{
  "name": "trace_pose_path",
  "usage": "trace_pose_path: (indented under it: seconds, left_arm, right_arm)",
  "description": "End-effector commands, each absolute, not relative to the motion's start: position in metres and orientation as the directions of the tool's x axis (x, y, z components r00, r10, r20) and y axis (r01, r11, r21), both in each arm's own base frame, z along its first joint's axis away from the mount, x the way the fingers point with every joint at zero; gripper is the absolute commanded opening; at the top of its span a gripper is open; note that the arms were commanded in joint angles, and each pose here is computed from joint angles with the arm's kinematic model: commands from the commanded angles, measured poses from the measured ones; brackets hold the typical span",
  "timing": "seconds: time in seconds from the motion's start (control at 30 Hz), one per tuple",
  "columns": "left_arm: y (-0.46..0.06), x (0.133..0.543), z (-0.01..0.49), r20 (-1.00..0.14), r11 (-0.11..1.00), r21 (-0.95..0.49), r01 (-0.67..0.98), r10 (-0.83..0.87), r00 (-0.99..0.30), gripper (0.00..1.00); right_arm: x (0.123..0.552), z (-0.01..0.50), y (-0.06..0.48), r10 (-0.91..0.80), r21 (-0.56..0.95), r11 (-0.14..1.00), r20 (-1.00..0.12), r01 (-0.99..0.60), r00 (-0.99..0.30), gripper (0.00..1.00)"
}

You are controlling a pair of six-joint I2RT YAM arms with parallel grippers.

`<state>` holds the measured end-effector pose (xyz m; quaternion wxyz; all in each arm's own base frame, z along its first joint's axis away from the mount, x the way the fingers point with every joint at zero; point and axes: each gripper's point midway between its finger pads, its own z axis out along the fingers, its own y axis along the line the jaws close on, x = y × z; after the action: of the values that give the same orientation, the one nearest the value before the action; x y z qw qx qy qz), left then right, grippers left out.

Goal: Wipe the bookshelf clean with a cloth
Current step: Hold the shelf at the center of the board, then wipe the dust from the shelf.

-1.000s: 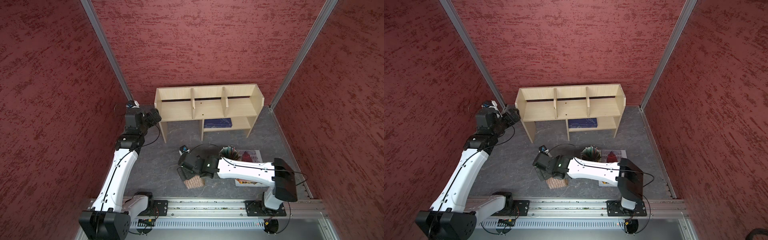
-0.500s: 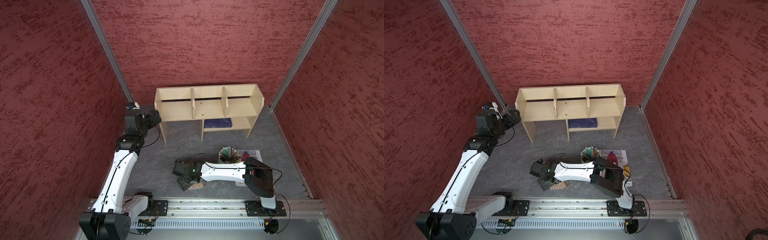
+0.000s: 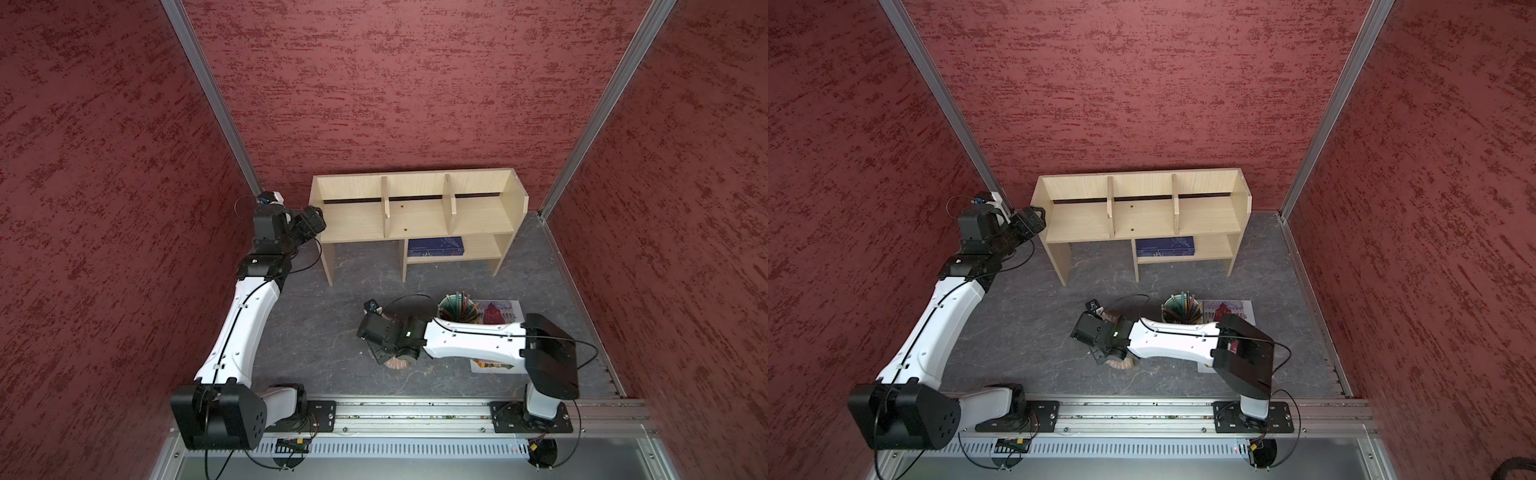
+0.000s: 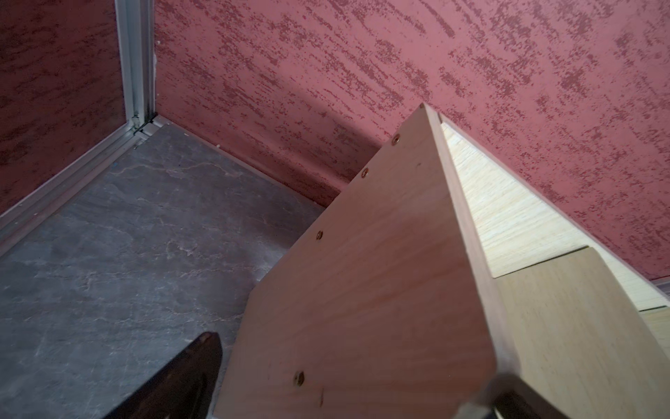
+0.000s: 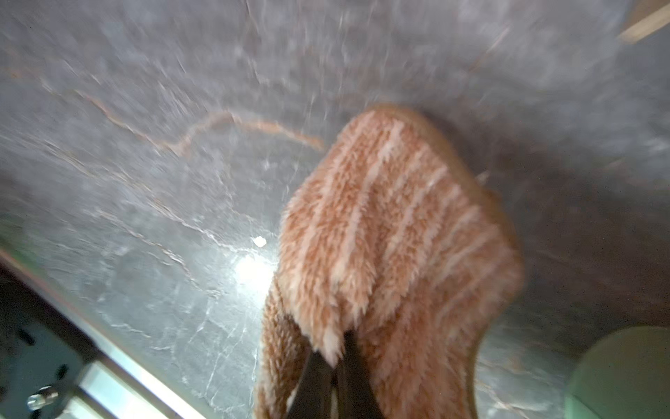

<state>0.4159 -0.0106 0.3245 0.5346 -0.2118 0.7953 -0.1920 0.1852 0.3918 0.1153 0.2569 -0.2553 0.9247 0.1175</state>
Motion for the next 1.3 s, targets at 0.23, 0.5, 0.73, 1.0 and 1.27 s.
trace_pose_path:
  seconds: [0.23, 0.5, 0.73, 1.0, 1.27]
  left_arm:
    - [-0.024, 0.451, 0.340, -0.782, 0.821, -0.571, 0.002, -0.543, -0.306, 0.88]
    - [-0.021, 0.467, 0.333, -0.809, 0.853, -0.523, 0.004, -0.494, -0.319, 0.58]
    - [-0.027, 0.474, 0.329, -0.817, 0.851, -0.523, 0.048, -0.484, -0.313, 0.53]
    - [-0.028, 0.476, 0.324, -0.813, 0.847, -0.528, 0.052, -0.487, -0.319, 0.45]
    - [-0.025, 0.476, 0.324, -0.808, 0.845, -0.533, 0.042, -0.494, -0.320, 0.34]
  right_arm:
    - [0.289, 0.319, 0.310, -0.084, 0.055, 0.957, -0.886, -0.284, -0.457, 0.00]
    - [0.344, 0.324, 0.318, -0.089, 0.008, 0.971, -0.915, -0.238, -0.393, 0.00]
    - [0.377, 0.288, 0.333, -0.070, 0.027, 0.974, -0.908, -0.226, -0.412, 0.00]
    - [0.390, 0.282, 0.241, 0.023, 0.039, 0.999, -0.916, -0.034, -0.400, 0.00]
    - [0.379, 0.272, 0.092, 0.118, 0.022, 0.973, -0.904, 0.230, -0.411, 0.00]
